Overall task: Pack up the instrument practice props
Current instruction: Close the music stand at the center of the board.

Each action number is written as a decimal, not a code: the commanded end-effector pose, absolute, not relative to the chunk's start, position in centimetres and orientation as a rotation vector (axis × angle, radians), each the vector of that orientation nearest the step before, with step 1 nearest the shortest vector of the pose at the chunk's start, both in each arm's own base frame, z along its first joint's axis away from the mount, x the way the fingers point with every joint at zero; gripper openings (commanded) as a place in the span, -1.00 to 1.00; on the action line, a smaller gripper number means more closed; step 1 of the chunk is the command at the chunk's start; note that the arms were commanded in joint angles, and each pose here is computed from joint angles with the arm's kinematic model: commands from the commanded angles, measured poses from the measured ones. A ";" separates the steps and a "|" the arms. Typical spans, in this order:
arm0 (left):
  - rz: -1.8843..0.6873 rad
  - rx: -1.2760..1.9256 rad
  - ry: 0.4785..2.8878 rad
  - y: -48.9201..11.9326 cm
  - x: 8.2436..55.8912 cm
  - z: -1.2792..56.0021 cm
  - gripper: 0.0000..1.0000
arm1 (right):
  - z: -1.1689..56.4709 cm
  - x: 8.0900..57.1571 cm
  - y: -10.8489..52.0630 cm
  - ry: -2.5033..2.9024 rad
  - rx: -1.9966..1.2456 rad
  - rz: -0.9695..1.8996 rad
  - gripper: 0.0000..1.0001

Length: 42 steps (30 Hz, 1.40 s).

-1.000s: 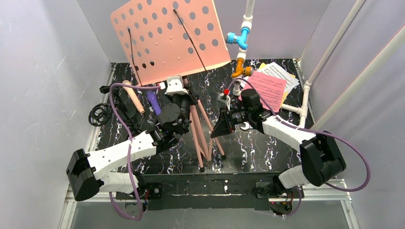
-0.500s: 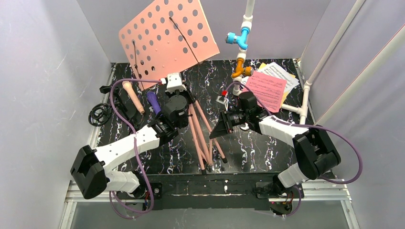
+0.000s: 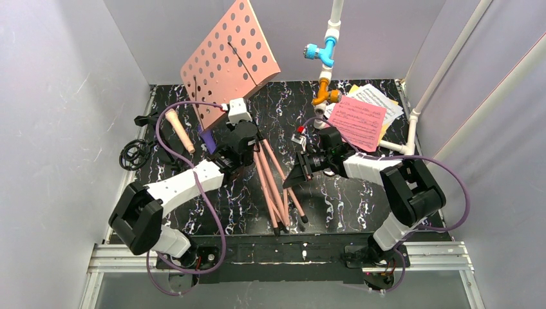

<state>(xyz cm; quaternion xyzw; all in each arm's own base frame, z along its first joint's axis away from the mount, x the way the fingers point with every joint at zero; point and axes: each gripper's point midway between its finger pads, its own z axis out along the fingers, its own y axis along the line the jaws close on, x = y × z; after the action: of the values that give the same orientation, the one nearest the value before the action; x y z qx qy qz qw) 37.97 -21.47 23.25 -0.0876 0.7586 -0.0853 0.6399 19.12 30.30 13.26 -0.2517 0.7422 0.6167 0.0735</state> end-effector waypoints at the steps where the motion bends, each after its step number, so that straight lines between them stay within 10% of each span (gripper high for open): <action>1: -0.361 -0.145 1.694 -24.3 37.8 25.4 -1.00 | 12.8 24.7 30.1 2.221 -0.616 1.667 -0.97; 24: -0.377 -0.099 1.926 -28.0 42.1 15.1 -1.00 | 7.8 28.2 26.7 2.349 -0.413 1.651 -0.94; 42: -0.335 -0.064 2.076 -28.6 41.9 9.1 -1.00 | 6.6 28.6 25.3 2.353 -0.418 1.629 -0.03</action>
<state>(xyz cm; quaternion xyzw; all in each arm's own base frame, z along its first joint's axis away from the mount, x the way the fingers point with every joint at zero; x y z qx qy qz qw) 42.32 -24.72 6.90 -0.0767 0.8621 -0.0850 0.4936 24.41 25.81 5.79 -0.1180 0.8049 0.5807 0.0326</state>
